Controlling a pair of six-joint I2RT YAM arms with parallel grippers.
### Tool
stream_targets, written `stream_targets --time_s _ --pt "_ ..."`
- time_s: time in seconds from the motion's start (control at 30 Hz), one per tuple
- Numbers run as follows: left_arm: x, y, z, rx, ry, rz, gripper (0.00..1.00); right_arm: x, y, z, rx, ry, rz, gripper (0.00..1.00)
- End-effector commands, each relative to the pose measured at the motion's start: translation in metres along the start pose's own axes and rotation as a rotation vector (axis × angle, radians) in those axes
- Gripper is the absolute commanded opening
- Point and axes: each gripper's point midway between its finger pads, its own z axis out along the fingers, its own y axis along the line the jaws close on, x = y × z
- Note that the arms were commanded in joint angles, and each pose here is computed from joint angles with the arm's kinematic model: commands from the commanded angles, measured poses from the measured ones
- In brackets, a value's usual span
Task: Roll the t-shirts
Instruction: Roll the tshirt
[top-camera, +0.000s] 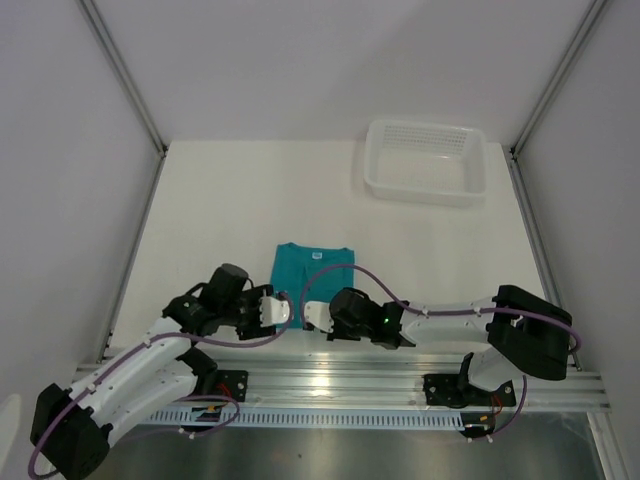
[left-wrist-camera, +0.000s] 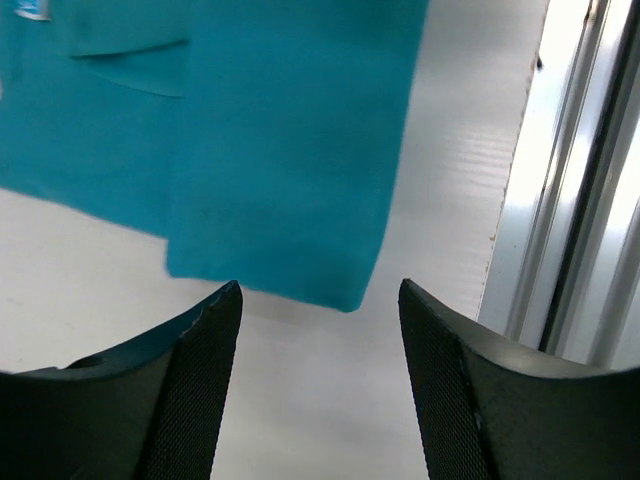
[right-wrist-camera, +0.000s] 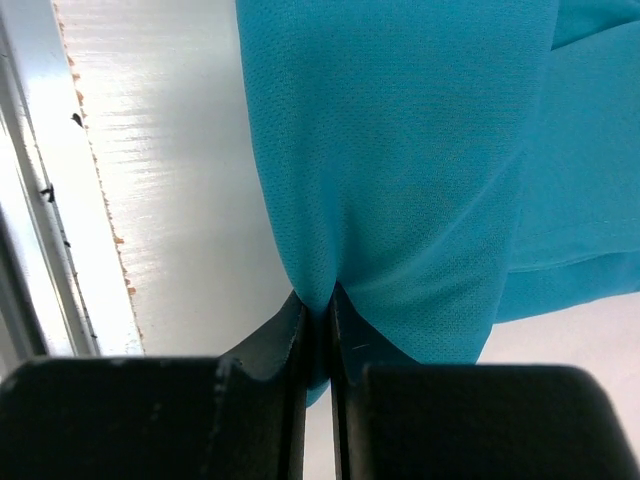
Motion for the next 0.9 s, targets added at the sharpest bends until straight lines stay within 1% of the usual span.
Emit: stream_targets --time_s 0.0,0.07,0.27,0.3,0.57,0.67,0.7,0.77,0.8,0.83,0.87 --pt "0.01 0.004 0.016 -0.047 0.054 0.186 0.68 -0.011 0.003 -0.005 -0.035 -0.056 0.047 0.0" --pt "0.021 0.004 0.023 -0.064 0.098 0.217 0.68 -0.012 0.002 -0.006 -0.034 -0.064 0.058 0.0" --pt "0.024 0.003 0.031 -0.075 0.104 0.299 0.7 -0.014 -0.002 -0.009 -0.029 -0.082 0.078 0.0" --pt "0.028 -0.002 0.034 -0.052 0.109 0.309 0.7 -0.014 -0.002 -0.009 -0.028 -0.085 0.079 0.0" --pt "0.039 -0.02 0.047 0.029 0.127 0.307 0.7 -0.015 -0.004 -0.011 -0.05 -0.103 0.098 0.0" --pt "0.042 -0.017 0.05 0.004 0.137 0.307 0.69 -0.015 -0.005 -0.012 -0.051 -0.108 0.101 0.0" --pt "0.041 -0.015 0.05 -0.003 0.137 0.309 0.67 -0.015 -0.004 -0.012 -0.054 -0.109 0.1 0.0" --pt "0.043 -0.015 0.05 -0.002 0.149 0.309 0.58 -0.016 -0.005 -0.012 -0.053 -0.112 0.1 0.0" --pt "0.044 -0.015 0.049 -0.004 0.156 0.307 0.52 -0.017 -0.006 -0.013 -0.052 -0.115 0.1 0.0" --pt "0.045 -0.014 0.049 -0.005 0.163 0.305 0.37 -0.018 -0.006 -0.013 -0.051 -0.117 0.1 0.0" --pt "0.048 -0.013 0.047 -0.016 0.179 0.296 0.31 -0.019 -0.006 -0.013 -0.053 -0.121 0.096 0.0"
